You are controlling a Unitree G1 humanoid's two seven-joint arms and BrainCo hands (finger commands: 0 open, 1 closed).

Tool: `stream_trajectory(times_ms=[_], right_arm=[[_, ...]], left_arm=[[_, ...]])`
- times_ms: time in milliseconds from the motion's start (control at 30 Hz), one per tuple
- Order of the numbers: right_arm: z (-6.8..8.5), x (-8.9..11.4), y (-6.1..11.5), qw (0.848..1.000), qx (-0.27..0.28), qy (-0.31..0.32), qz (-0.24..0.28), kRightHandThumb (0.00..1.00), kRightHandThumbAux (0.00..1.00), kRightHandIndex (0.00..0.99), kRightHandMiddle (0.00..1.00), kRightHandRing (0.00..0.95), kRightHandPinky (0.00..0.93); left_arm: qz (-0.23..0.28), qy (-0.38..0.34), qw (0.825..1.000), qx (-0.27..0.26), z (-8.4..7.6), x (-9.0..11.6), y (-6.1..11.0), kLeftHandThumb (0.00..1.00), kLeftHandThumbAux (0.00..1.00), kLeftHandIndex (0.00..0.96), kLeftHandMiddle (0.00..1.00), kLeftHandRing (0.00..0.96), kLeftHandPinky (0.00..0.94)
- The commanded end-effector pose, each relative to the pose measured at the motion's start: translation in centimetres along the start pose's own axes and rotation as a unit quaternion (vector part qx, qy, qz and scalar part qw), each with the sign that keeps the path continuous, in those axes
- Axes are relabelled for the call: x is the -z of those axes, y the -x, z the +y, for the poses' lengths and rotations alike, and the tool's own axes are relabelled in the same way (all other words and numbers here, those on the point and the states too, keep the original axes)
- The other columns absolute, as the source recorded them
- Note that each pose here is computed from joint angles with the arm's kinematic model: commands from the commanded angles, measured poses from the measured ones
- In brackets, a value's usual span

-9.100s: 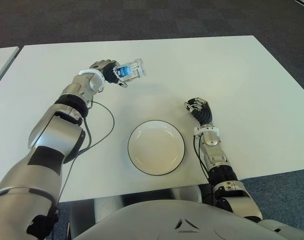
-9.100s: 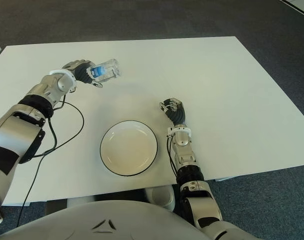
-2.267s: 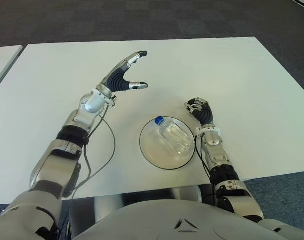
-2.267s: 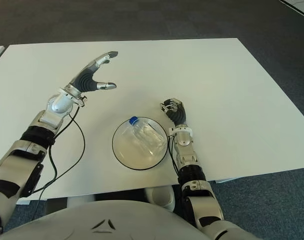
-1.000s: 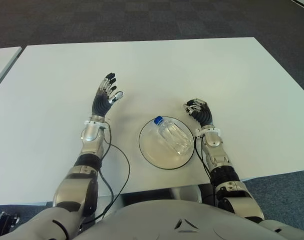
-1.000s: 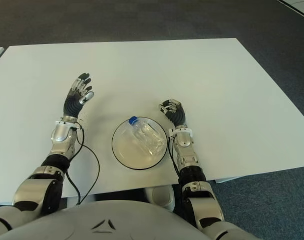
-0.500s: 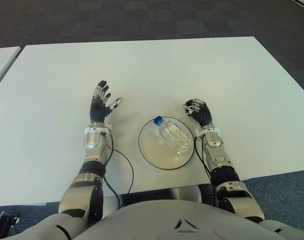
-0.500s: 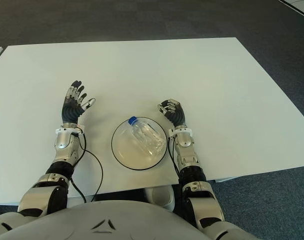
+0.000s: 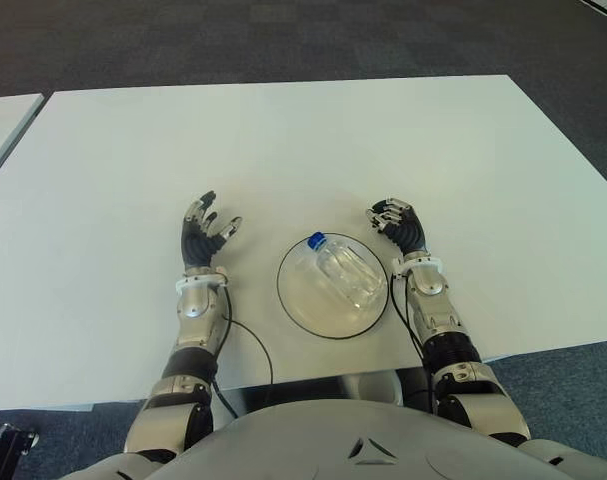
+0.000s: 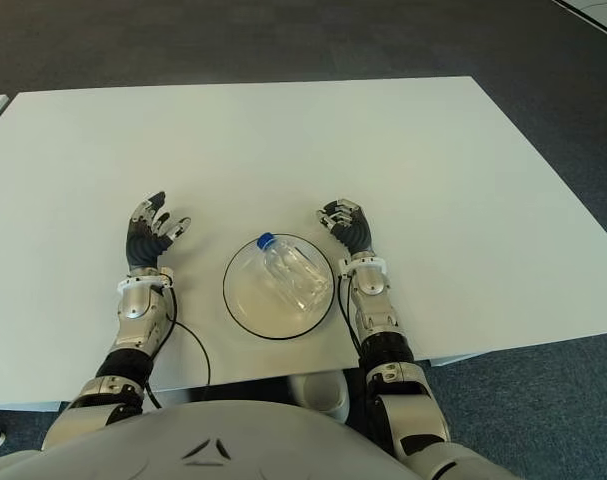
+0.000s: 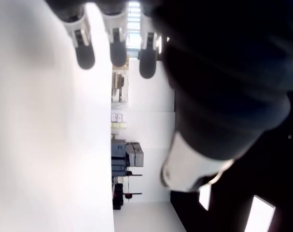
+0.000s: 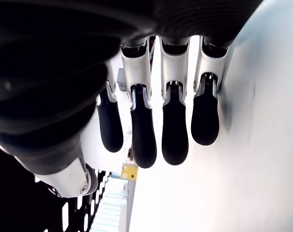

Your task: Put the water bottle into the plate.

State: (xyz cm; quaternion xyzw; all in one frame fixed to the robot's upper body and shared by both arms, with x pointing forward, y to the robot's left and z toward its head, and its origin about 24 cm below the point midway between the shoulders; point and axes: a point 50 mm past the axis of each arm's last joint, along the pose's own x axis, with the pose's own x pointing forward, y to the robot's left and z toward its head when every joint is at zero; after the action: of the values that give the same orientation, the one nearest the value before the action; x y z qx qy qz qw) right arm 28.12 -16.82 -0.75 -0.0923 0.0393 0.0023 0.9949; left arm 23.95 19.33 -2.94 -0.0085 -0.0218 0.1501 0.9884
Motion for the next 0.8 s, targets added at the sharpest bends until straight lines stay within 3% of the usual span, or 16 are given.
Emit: stream_trajectory(times_ms=[33, 800], right_arm=[[-0.1, 0.6, 0.1, 1.000, 0.002, -0.003, 0.021, 0.709, 0.728, 0.436, 0.612, 0.628, 0.647], [0.3, 0.7, 0.2, 1.000, 0.004, -0.020, 0.019, 0.708, 0.728, 0.435, 0.604, 0.626, 0.657]], left_arm=[[0.007, -0.006, 1.000, -0.008, -0.1, 0.5, 0.5, 0.043, 0.902, 0.327, 0.371, 0.357, 0.399], [0.029, -0.067, 0.997, -0.003, 0.7, 1.9, 1.2, 0.026, 0.879, 0.451, 0.500, 0.503, 0.520]])
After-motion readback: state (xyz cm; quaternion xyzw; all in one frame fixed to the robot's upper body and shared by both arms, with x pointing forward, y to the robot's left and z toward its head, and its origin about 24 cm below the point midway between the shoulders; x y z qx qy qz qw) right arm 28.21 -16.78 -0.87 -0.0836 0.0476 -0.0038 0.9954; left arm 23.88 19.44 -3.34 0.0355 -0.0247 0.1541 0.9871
